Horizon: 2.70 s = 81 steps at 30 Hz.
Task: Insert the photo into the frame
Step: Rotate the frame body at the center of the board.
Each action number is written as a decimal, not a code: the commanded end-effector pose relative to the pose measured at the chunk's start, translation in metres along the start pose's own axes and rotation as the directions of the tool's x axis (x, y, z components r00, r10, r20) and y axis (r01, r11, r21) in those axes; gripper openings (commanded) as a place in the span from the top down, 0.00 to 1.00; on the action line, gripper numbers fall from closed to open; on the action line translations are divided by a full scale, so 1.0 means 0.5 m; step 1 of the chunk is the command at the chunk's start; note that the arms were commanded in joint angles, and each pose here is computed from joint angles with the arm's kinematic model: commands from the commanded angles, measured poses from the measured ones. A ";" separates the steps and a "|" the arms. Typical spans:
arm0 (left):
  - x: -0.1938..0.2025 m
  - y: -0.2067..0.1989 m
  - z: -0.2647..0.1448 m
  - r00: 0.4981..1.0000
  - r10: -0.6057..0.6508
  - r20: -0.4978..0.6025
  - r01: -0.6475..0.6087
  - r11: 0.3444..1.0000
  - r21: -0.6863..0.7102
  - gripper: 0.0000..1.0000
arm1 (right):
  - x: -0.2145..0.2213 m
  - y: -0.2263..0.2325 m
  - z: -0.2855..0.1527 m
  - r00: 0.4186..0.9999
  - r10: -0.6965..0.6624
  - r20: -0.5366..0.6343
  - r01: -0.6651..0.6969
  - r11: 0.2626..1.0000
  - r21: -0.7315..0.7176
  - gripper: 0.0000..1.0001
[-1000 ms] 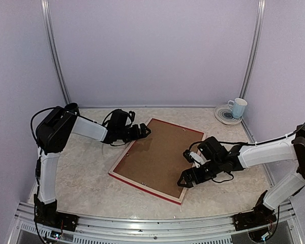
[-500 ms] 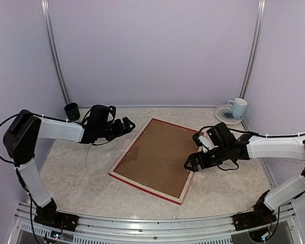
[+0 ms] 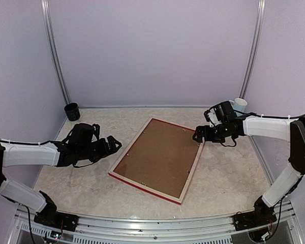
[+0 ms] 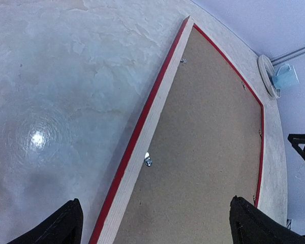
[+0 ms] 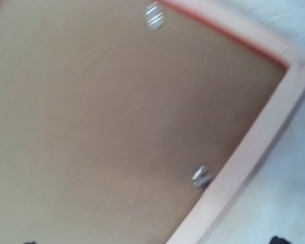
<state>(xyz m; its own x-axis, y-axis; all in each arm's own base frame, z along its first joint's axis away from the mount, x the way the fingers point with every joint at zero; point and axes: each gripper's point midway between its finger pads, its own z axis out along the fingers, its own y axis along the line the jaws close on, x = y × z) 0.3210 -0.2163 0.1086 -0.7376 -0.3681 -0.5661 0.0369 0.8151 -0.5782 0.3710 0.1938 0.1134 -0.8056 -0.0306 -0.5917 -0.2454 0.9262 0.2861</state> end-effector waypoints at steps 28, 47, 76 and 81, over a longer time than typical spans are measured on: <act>0.198 -0.005 -0.058 0.985 -0.050 -0.166 0.052 0.999 0.011 0.01 | -0.177 -0.201 0.192 0.990 0.121 0.067 -0.118 0.992 -0.052 0.01; 0.243 -0.016 -0.033 0.972 -0.023 -0.235 0.016 0.999 -0.029 0.01 | -0.166 -0.179 0.218 0.994 0.099 0.045 -0.092 0.986 -0.138 0.01; 0.200 0.041 0.020 0.983 -0.042 -0.176 0.030 0.997 -0.072 0.01 | -0.038 -0.114 0.160 0.995 0.095 -0.015 -0.096 0.973 -0.210 0.04; 0.176 0.054 0.030 0.986 -0.044 -0.161 0.032 0.997 -0.076 0.01 | -0.017 -0.102 0.143 0.995 0.093 -0.020 -0.095 0.973 -0.209 0.04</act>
<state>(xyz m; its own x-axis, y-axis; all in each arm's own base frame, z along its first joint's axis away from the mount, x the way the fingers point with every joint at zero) 0.2624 -0.2353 0.0419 -0.8241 -0.3529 -0.4430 -0.0499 0.8244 -0.5638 0.4545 0.1518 0.0454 -0.8091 0.0706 -0.5834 -0.2487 0.8584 0.4487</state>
